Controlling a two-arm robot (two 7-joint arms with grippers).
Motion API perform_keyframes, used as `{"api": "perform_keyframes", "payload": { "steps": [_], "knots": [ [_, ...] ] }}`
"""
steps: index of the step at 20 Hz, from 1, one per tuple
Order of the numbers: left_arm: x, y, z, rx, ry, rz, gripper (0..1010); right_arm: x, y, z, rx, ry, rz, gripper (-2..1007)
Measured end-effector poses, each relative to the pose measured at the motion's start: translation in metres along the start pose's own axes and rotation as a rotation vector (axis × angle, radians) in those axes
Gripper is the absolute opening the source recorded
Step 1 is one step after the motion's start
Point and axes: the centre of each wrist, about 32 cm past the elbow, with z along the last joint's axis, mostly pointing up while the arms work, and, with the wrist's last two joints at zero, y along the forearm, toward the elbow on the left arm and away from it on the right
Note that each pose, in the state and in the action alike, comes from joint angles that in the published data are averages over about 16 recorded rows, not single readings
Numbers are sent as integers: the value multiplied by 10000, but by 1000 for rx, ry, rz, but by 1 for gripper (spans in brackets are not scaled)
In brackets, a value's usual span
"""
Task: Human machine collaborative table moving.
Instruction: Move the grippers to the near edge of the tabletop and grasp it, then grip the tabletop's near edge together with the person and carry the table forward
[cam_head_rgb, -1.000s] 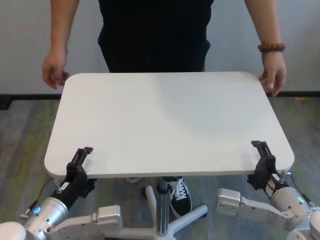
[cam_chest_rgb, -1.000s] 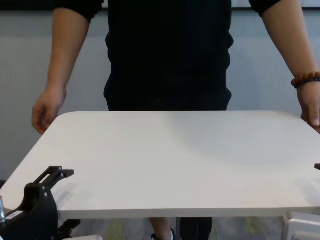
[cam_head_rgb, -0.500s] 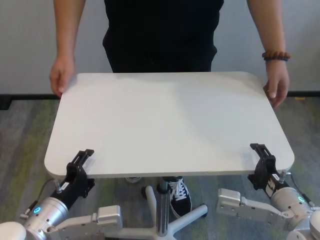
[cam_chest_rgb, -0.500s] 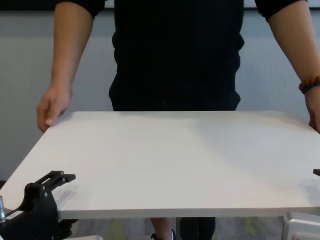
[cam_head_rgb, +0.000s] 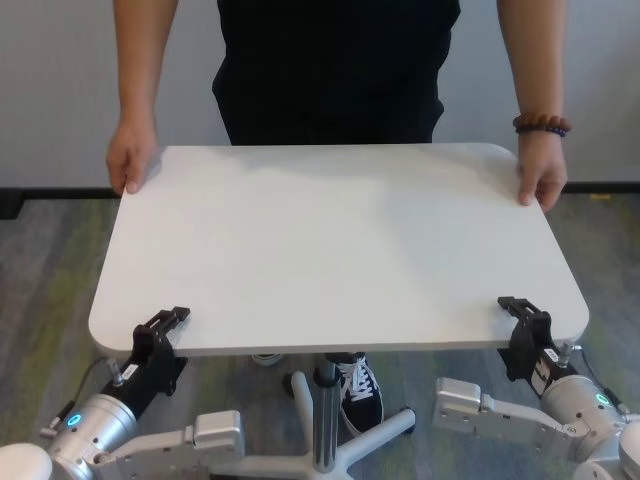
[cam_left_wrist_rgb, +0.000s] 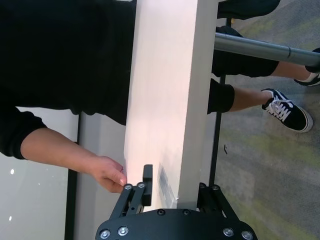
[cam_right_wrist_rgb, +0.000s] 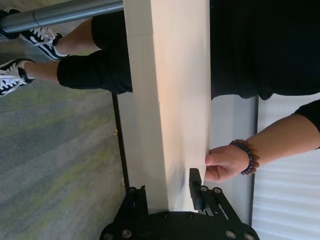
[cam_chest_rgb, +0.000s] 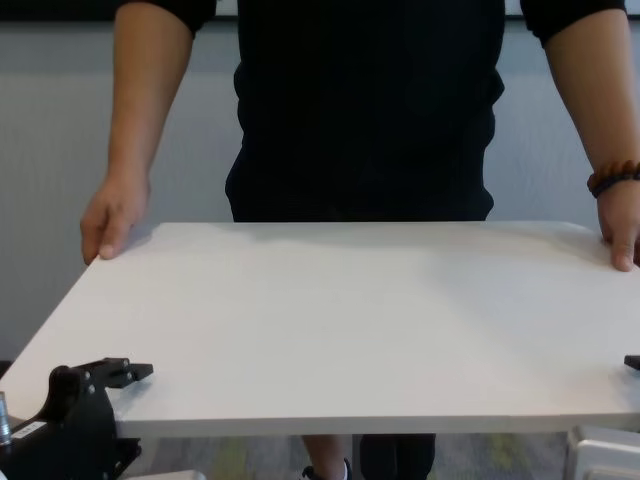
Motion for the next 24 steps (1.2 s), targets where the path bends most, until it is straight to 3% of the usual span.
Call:
{"api": "perform_keyframes", "payload": {
  "steps": [9,24],
  "knots": [
    [0,0,-1,0,0,0,333,-1,0,0,-1,0,0,296],
    [0,0,-1,0,0,0,306,1,0,0,0,0,0,289]
  ]
}}
